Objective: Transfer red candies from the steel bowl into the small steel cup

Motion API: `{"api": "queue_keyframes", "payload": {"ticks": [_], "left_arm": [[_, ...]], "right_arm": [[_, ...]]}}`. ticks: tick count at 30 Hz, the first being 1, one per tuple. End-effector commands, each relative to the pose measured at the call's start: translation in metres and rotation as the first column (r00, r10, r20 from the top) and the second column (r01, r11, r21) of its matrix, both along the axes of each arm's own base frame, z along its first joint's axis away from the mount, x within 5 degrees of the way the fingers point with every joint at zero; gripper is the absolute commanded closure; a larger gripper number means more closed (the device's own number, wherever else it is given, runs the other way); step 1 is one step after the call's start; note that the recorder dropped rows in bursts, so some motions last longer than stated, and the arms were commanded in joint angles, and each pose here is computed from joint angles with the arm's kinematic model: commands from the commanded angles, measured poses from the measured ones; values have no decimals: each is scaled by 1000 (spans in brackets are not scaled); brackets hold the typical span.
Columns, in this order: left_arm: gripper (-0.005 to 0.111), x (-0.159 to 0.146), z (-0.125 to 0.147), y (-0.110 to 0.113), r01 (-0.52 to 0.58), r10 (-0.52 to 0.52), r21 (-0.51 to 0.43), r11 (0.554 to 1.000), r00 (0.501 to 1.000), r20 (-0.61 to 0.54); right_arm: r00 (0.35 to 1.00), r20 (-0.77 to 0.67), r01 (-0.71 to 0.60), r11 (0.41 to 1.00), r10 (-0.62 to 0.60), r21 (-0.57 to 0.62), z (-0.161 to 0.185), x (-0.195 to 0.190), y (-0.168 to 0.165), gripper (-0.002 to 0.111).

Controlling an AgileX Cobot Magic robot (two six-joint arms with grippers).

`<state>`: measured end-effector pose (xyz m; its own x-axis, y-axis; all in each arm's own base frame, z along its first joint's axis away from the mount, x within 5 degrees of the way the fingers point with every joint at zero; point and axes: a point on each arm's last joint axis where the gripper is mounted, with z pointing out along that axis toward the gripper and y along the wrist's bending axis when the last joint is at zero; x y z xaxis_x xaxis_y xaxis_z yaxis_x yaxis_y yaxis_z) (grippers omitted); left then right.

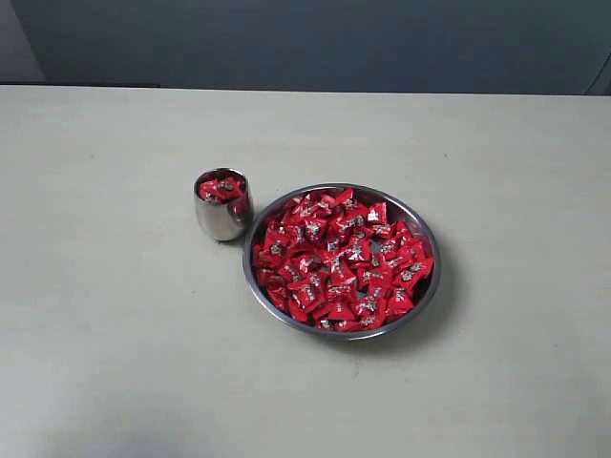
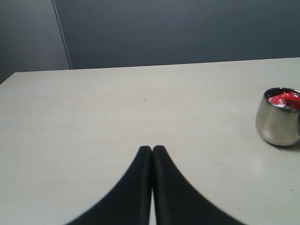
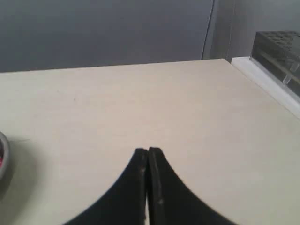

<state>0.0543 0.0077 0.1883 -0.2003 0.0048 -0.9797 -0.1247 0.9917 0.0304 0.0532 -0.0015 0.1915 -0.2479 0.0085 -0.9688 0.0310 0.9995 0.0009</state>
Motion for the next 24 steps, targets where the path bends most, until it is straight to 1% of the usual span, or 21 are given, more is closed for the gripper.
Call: {"api": "queue_keyframes", "payload": {"ticks": [1,6,12,24], "left_arm": [[106,0,-1,0,-1,1,-4,1000,1000,3],[106,0,-1,0,-1,1,-4,1000,1000,3],[106,0,-1,0,-1,1,-4,1000,1000,3],[106,0,-1,0,-1,1,-4,1000,1000,3]], "right_arm": [[1000,-12,-14,1000,14,-19,-1,-1,1,109],[1000,-25,-14,1000,14,-15,-11,0,1,109],[1000,-11,-11,1000,11,3,-10,1,1,109],[1000,-9,-11,1000,11,2,-9,1,1,109]]}}
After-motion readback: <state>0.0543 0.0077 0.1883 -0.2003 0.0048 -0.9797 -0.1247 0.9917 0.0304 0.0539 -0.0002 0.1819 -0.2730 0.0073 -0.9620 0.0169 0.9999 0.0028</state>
